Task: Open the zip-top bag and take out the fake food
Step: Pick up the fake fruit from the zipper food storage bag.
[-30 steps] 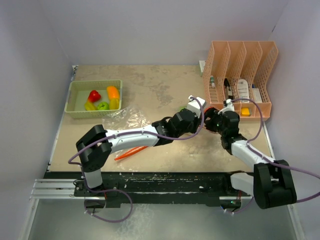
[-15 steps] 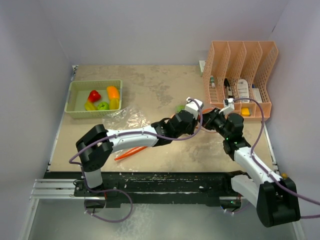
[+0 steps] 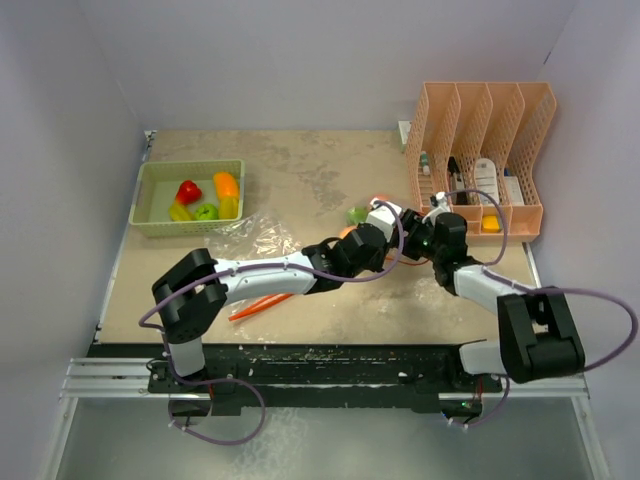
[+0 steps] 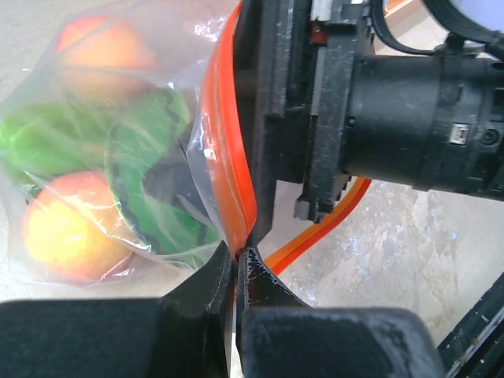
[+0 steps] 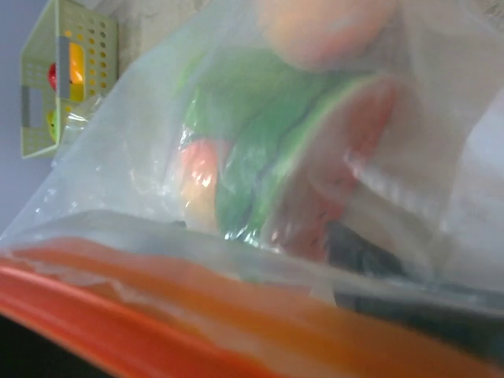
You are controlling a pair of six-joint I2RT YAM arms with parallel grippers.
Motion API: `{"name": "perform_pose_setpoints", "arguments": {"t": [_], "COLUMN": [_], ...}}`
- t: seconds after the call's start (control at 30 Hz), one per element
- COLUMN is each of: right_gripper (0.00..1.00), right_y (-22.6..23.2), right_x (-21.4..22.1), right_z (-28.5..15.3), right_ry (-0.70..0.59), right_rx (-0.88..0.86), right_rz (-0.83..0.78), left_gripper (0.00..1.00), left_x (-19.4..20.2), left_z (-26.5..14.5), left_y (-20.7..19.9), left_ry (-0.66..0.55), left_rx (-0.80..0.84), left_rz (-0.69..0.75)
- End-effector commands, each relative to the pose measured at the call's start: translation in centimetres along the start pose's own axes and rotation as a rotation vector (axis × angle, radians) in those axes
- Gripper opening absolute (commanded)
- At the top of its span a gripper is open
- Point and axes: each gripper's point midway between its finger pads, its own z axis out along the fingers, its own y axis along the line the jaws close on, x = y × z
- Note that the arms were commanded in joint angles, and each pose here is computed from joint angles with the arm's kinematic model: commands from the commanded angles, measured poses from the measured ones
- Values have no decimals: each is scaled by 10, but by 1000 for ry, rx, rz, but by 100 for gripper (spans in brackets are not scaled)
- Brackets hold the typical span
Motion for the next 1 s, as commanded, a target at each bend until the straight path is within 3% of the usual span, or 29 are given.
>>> {"name": "perform_pose_setpoints", "arguments": {"t": [0.0, 0.17, 0.4, 0.57, 0.97], "right_gripper": [76, 68, 25, 2, 0], "right_y": [31, 28, 18, 22, 25], "right_x": [-6, 12, 16, 6, -12], "right_z": [20, 40, 39, 20, -35], "right_ry": [12, 67, 69, 41, -16], "right_rx": [-91, -66, -15, 17, 136], "right_rz": [-71, -77, -77, -109, -185], "left_gripper": [2, 2, 2, 2, 6], "left_x": [-30, -29, -28, -29, -18], "left_z": [-7, -6, -7, -2, 3], "left_y": [-3, -4, 4, 20, 96], "left_ry": [-86, -83, -79, -71, -14], "left_rx": [9, 12, -25, -77, -241], "left_rz": [-33, -33, -27, -64, -245]}}
